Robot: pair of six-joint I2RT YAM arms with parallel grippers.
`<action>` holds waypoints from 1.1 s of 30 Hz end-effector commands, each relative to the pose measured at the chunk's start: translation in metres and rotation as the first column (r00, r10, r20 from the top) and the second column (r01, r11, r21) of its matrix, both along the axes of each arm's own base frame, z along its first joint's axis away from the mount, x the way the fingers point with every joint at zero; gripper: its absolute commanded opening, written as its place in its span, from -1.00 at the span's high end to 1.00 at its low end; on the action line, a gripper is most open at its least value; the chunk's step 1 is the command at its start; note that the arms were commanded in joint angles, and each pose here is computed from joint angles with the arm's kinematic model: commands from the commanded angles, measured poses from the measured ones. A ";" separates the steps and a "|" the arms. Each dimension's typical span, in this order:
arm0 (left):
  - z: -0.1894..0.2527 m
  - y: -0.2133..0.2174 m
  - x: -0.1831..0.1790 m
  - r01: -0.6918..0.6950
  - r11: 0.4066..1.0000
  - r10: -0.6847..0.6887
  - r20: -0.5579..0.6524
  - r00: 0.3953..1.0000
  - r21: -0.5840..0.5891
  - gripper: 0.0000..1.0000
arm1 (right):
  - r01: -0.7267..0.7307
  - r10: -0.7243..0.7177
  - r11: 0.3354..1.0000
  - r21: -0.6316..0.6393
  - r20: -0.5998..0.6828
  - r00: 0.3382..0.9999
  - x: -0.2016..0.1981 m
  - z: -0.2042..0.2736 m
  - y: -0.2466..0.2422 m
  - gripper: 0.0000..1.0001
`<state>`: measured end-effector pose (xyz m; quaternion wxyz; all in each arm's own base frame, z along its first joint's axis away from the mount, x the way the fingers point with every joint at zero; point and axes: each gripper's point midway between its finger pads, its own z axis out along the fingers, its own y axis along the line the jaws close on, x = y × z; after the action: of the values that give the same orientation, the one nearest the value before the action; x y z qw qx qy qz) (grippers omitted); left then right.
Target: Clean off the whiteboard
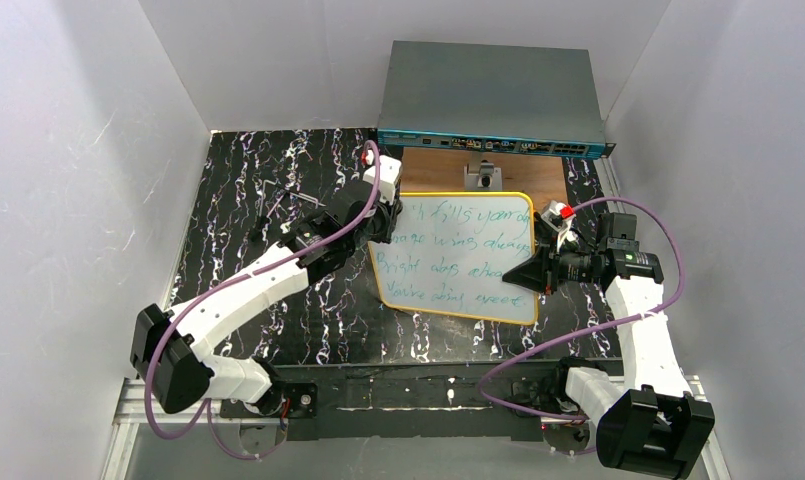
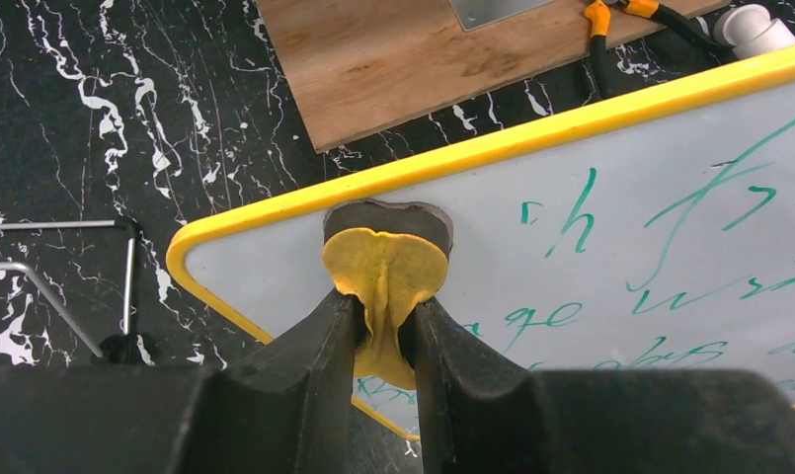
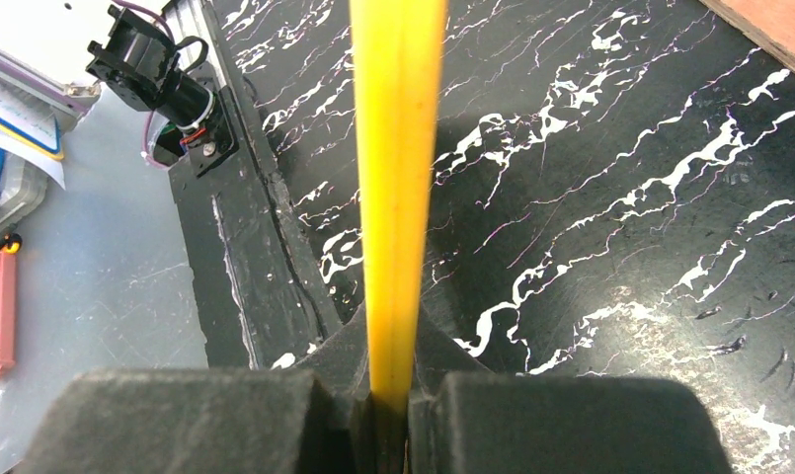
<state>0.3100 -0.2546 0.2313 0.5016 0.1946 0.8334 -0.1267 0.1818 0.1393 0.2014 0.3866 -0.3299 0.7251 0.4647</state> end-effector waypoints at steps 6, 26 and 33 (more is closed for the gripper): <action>0.018 -0.050 -0.032 0.252 0.967 -0.251 0.042 0.967 -0.030 1.00 | -0.061 0.059 0.998 0.021 0.091 0.994 -0.004 0.009 0.006 0.97; 0.034 -0.021 -0.004 0.078 0.990 -0.077 0.009 0.997 -0.115 1.00 | -0.063 0.061 0.998 0.021 0.095 0.994 -0.005 0.010 0.006 0.97; 0.029 -0.059 -0.029 0.265 0.962 -0.264 0.020 0.964 -0.072 1.00 | -0.063 0.061 0.998 0.022 0.091 0.994 -0.004 0.009 0.006 0.97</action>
<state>0.2979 -0.2805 0.2449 0.4893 0.2246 0.8233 -0.1797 0.1811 0.1392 0.2012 0.3881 -0.3331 0.7230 0.4644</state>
